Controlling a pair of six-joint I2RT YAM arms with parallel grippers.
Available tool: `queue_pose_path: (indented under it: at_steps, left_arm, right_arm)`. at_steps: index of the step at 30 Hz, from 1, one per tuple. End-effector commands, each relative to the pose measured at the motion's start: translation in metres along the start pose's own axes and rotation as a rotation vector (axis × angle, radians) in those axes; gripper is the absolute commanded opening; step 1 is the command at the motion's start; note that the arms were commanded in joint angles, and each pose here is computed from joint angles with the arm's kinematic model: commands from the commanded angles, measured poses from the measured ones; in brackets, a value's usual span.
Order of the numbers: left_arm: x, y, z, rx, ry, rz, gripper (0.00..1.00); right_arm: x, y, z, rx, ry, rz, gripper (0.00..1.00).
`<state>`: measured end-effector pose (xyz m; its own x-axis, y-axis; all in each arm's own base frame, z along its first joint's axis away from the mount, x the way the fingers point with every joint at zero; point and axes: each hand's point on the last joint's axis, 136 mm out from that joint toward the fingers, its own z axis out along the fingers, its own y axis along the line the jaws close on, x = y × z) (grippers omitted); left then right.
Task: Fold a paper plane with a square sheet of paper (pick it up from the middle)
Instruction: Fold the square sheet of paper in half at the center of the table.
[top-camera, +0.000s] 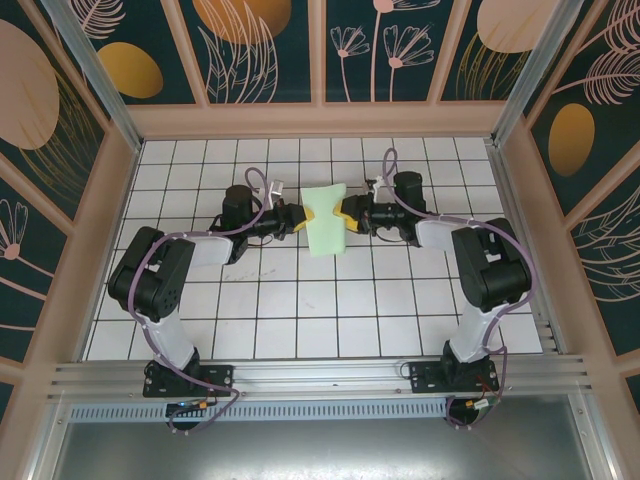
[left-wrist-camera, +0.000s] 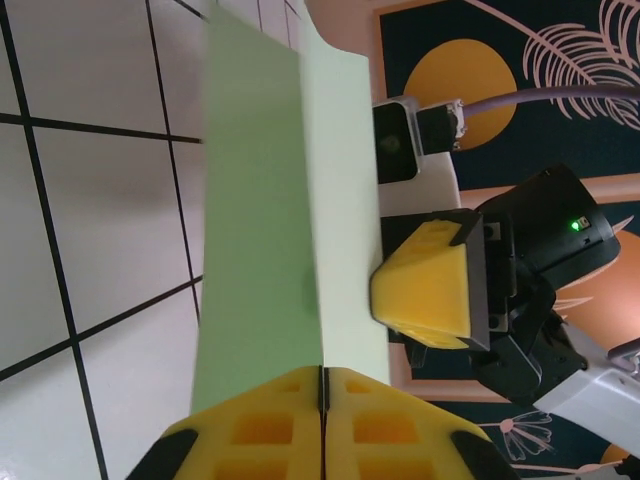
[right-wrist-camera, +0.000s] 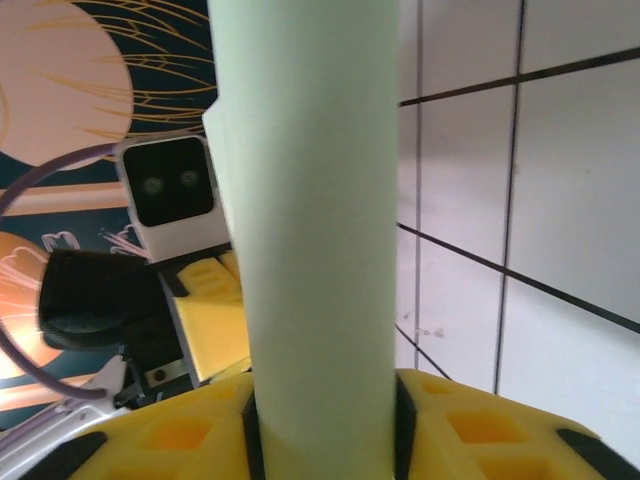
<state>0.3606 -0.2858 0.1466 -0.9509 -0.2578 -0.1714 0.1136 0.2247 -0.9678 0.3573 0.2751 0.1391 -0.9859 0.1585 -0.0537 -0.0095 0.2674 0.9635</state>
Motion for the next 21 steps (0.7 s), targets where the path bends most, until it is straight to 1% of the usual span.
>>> queue_pose_path:
  at_steps: [1,3,6,9,14,17,19,21]
  left_arm:
    - [0.002,0.009,0.003,-0.031,0.005,0.031,0.0]
    - [0.005,0.017,0.004,-0.062,0.019,0.033,0.0]
    - [0.008,0.029,0.007,-0.103,0.037,0.028,0.0]
    - [0.011,0.031,0.014,-0.102,0.058,0.023,0.0]
    - [0.015,0.029,0.03,-0.103,0.09,0.029,0.0]
    - [0.017,0.031,0.04,-0.112,0.111,0.029,0.0]
    - [0.02,0.036,0.045,-0.126,0.127,0.022,0.0]
    - [0.017,0.034,0.054,-0.135,0.136,0.039,0.0]
  right_arm:
    - [0.0,-0.028,0.005,0.141,-0.014,-0.004,0.5]
    - [0.0,-0.047,0.006,0.254,-0.021,0.012,0.56]
    - [0.002,-0.056,0.007,0.322,-0.029,0.015,0.64]
    - [0.001,-0.062,0.004,0.385,-0.048,0.007,0.7]
    - [-0.003,-0.068,-0.011,0.485,-0.089,-0.037,0.85]
    - [-0.007,-0.069,-0.025,0.532,-0.13,-0.061,0.9]
    - [-0.006,-0.071,-0.034,0.524,-0.151,-0.055,0.92]
    - [-0.005,-0.072,-0.04,0.499,-0.16,-0.052,0.92]
